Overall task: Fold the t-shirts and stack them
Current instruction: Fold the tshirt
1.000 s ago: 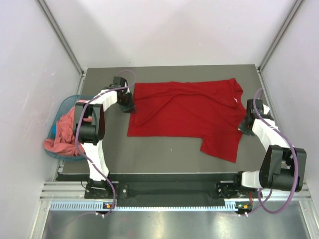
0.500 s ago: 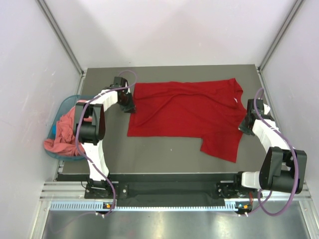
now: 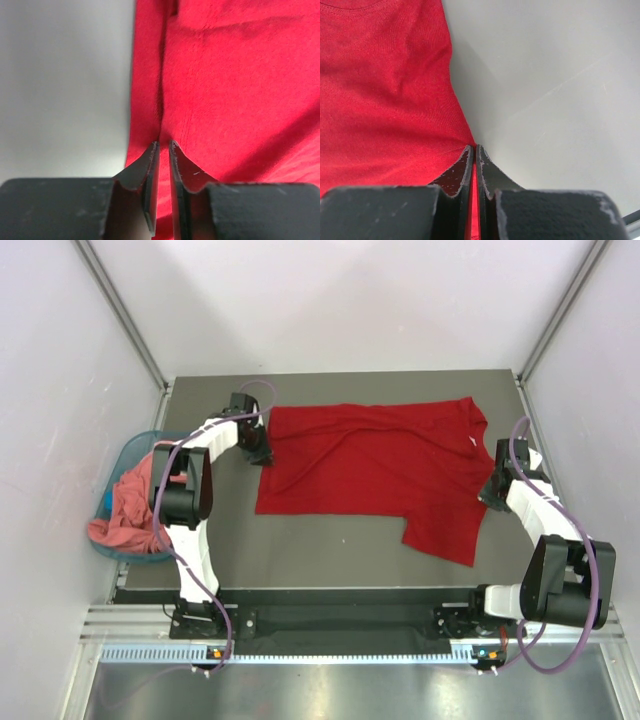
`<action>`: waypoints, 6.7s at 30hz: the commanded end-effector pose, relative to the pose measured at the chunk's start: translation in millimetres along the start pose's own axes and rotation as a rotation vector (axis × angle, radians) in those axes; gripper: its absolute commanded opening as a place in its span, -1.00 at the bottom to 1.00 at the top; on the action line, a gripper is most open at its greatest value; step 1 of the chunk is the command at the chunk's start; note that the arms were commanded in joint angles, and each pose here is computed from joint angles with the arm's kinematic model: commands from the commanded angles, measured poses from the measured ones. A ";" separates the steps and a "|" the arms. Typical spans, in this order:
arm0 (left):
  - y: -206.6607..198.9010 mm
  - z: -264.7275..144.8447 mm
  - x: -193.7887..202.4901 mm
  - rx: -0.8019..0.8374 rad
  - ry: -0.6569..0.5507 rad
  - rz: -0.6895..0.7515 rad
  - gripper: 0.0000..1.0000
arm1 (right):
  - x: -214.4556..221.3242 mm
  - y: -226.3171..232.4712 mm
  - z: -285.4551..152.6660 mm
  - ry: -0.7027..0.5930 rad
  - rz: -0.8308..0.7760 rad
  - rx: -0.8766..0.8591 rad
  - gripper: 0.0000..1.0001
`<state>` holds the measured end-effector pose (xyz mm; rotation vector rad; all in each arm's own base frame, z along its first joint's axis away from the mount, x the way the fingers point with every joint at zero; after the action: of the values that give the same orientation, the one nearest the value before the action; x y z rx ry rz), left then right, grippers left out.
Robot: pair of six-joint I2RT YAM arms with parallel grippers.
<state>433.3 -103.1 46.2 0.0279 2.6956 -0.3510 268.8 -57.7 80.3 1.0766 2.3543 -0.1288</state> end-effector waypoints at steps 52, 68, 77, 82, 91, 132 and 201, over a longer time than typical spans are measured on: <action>-17.0 -1.8 -29.8 -0.006 -0.062 0.036 -0.35 | -20.2 -9.1 -5.6 -0.086 0.043 0.004 -1.00; -10.2 1.1 -39.7 -0.052 -0.064 0.045 -1.00 | -21.2 -13.3 -4.8 -0.094 0.038 0.031 -1.00; 3.7 -7.0 -50.7 -0.152 -0.067 0.064 -1.00 | -23.2 -23.8 -4.4 -0.112 0.042 0.089 -1.00; 7.2 -1.8 -50.0 -0.167 -0.042 0.078 -1.00 | -24.7 -27.6 -3.5 -0.115 0.049 0.108 -1.00; 8.6 2.1 -48.0 -0.172 -0.009 0.083 -0.82 | -30.0 -22.4 -10.2 -0.132 0.061 0.073 -1.00; -22.5 -80.6 104.5 -0.160 -0.062 -0.206 -0.17 | 46.1 -60.7 -50.1 0.035 0.289 0.303 -0.53; -34.7 -25.8 -112.1 0.149 -0.239 -0.101 -0.08 | -123.7 172.6 31.8 -0.011 -0.105 -0.518 -0.28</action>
<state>520.2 -126.9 96.2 -0.1353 2.4927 -0.5530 435.5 -42.4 73.6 1.0982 2.3919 0.3193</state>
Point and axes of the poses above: each gripper's point midway between its finger pads, its own z axis out along the fingers, its own y axis along the line the jaws close on, x = y × z, the point moved 2 cm from there along -z, back along the fingers, and after that the axes turned 12 degrees about z, right-handed, at the moved point
